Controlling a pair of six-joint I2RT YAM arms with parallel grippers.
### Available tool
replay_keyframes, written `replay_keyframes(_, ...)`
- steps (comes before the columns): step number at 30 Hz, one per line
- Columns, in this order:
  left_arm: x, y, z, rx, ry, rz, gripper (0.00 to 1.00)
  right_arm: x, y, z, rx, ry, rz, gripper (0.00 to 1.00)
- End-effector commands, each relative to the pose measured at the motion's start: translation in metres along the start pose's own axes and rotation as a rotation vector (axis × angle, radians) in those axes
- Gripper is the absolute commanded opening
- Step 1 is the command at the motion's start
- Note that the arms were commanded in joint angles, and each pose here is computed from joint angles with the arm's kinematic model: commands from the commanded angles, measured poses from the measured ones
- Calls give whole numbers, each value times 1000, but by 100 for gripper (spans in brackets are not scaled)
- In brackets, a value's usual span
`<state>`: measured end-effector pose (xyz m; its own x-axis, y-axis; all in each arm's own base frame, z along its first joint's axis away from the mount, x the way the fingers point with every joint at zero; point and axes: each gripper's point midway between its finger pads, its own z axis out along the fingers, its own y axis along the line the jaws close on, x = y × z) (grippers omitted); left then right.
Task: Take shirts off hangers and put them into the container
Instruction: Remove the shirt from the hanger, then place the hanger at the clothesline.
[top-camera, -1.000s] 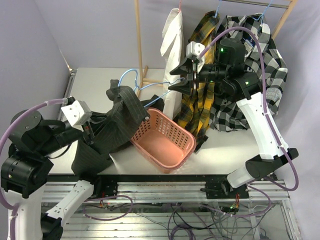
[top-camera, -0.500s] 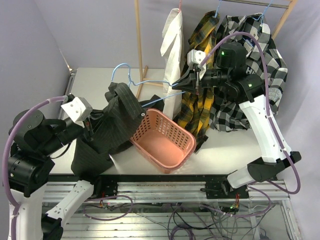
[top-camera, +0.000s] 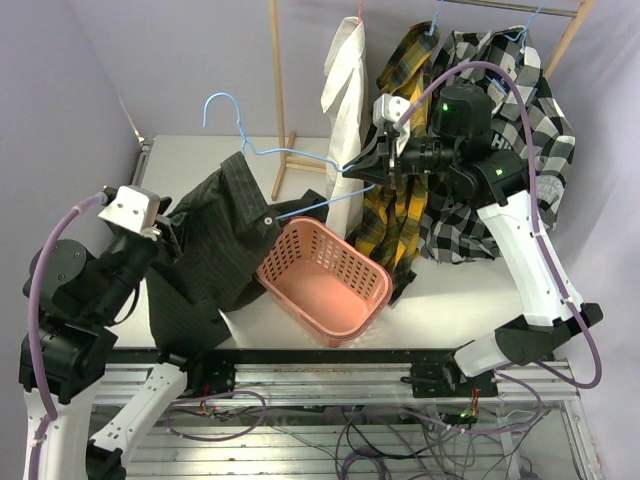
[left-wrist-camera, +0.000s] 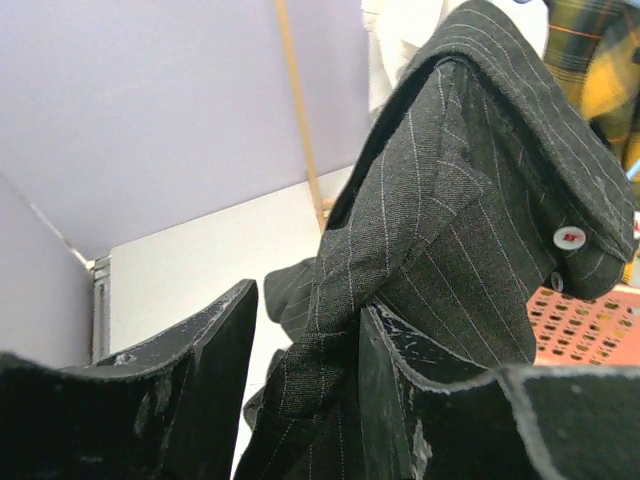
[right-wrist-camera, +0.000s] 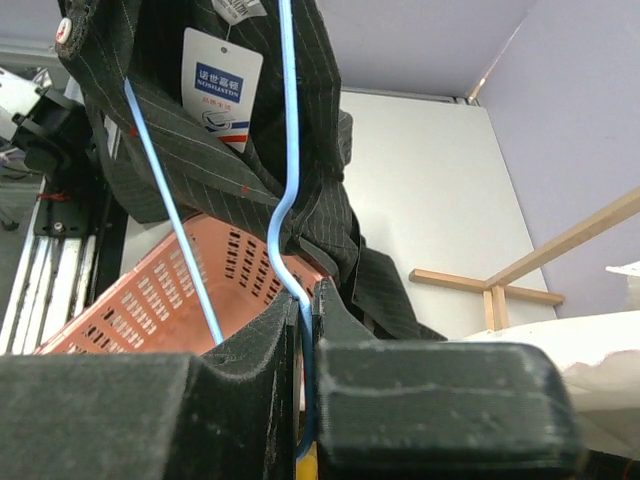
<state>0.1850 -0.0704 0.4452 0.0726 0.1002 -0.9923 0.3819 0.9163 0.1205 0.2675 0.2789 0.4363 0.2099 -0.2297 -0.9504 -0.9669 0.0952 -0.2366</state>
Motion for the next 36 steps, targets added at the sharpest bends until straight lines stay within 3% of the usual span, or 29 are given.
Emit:
replay_keyframes(1, -5, 29, -10, -178, -39, -22, 52, -19, -22, -6, 103, -26, -21, 0)
replay_keyframes(6, 9, 41, -10, -247, 19, -14, 51, -21, -34, -6, 153, -23, -8, 0)
replay_keyframes(9, 23, 56, -8, -335, 103, -14, 24, -21, -46, -5, 197, -14, 8, 0)
replay_keyframes(10, 26, 59, -6, -349, 127, -10, 21, -20, -51, -7, 221, -7, 16, 0)
replay_keyframes(11, 27, 60, -5, -351, 144, -4, 24, -21, -55, -7, 236, -4, 21, 0)
replay_keyframes(12, 28, 59, -3, -343, 153, -1, 34, -20, -60, -7, 250, 2, 28, 0)
replay_keyframes(15, 23, 54, 1, -318, 138, -20, 74, -19, -68, -8, 269, 3, 50, 0)
replay_keyframes(18, 13, 53, -2, -315, 87, -42, 86, -17, -72, -8, 279, 1, 70, 0)
replay_keyframes(23, -2, 54, -13, -325, 11, -53, 85, -17, -73, -9, 280, -12, 82, 0)
replay_keyframes(31, 12, 49, -5, -303, 45, -62, 73, -27, -70, -11, 264, -34, 81, 0)
replay_keyframes(36, 29, 47, 3, -301, 66, -83, 70, -38, -84, -10, 312, -74, 122, 0)
